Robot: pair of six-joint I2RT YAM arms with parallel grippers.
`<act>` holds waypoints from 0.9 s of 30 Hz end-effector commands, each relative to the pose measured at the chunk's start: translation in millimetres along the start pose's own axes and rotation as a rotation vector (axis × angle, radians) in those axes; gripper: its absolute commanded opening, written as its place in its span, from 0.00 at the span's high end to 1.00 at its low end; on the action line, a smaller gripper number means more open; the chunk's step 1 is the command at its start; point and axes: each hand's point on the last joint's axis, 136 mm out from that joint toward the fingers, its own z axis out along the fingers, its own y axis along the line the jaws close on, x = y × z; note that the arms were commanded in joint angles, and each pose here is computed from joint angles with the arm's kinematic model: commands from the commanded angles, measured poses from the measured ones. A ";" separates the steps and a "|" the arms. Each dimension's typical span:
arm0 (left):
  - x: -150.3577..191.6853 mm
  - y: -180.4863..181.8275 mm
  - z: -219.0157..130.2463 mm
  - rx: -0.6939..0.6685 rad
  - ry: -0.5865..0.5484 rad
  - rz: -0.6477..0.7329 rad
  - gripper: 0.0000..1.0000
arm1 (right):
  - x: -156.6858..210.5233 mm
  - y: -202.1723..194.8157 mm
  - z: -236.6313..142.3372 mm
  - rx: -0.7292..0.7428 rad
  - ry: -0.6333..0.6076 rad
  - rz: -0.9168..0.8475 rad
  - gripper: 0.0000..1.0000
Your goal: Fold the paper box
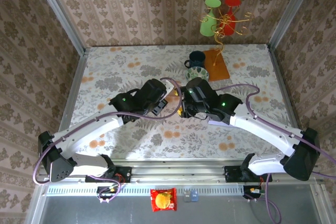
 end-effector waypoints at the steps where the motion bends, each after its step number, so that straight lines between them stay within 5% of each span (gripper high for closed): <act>1: -7.3 0.0 -5.0 0.024 -0.004 -0.050 1.00 | -14.6 18.1 11.1 -0.072 -0.044 0.174 0.35; 13: -7.3 -2.2 -7.6 0.041 -0.001 -0.057 1.00 | -26.7 22.2 27.9 -0.091 -0.055 0.165 0.72; 19: -8.3 -3.8 -5.0 0.047 0.005 -0.052 1.00 | -24.2 33.9 22.6 -0.109 -0.046 0.145 0.68; 27: -9.9 -5.0 -1.9 0.050 0.006 -0.053 1.00 | -27.0 38.6 19.7 -0.116 -0.044 0.134 0.83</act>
